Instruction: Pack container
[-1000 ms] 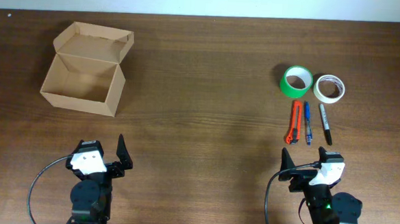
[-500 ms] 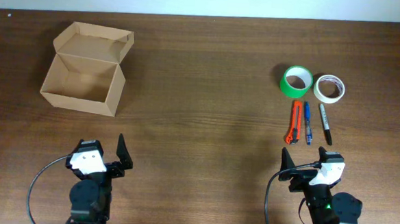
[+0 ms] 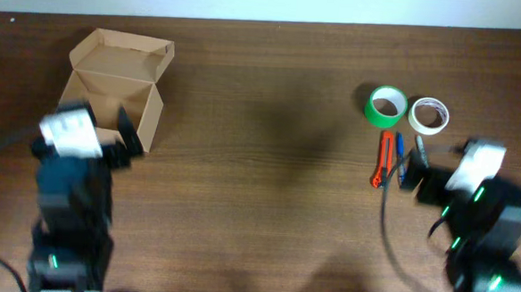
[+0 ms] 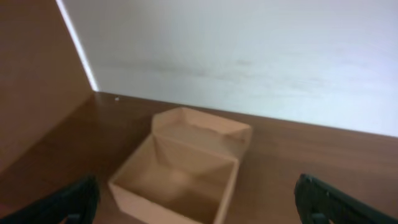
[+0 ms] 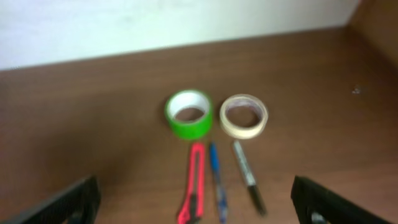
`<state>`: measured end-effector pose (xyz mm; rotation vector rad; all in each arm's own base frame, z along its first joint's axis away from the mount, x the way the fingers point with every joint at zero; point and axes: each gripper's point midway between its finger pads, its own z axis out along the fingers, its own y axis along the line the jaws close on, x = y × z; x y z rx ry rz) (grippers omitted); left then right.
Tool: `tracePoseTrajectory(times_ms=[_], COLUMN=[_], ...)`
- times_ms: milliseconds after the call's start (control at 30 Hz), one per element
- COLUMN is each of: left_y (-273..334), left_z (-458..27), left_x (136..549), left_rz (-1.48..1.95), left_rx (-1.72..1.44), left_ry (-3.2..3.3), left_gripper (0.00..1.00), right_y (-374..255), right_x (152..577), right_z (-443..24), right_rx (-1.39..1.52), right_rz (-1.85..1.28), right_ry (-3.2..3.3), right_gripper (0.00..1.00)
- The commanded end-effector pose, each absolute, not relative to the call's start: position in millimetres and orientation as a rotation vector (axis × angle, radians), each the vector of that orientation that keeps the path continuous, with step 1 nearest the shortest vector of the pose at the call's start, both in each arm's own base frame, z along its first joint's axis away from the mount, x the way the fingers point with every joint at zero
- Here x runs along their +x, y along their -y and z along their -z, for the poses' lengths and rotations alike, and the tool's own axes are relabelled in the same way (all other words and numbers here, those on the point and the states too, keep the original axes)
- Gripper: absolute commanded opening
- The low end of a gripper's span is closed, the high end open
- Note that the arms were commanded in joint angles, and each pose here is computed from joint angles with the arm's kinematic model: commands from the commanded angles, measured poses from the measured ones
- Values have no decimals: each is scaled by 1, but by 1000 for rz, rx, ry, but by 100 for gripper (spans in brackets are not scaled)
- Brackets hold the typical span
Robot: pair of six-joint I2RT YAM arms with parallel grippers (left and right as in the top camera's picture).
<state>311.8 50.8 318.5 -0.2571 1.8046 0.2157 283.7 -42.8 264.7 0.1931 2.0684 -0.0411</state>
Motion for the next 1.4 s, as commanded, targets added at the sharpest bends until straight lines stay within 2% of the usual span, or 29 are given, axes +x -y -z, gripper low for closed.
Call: tracePoseTrajectory(times_ms=[0,133,233,433,733,933,1133,1367], left_y=[-72,-91,-106,-107,-98,-79,-67,-35], left_z=[-341,-361,-365,-315,-227,-197,-187,-183], left_x=[341,380,407,437,423,403,388,408], left_rz=[-288,-253,-194,-5,97,128,38,-236], left_rx=[-279,-264,-260,-237,-293,-67,107,419], left_ry=[-1846,-1900,-1932,-2145,-2458,-2634,-2802,-2834], left_gripper=[100,100,100,100,100,100,100,100], right_y=[70,87,102,112,111,111,114,116], right_x=[312,344,357,365,361,362,369,374], right_z=[-314,-355,-366,-347,-293,-248,-216,-199], right_rx=[230,249,284,330,394,451,482,494], right_rz=[111,24,-1,-30,-92,-148,-179,-192], right_ry=[-2065,-2087,-2118,-2209,-2409,-2570,-2656,-2695], right_gripper=[99,99,99,99,99,99,99,99])
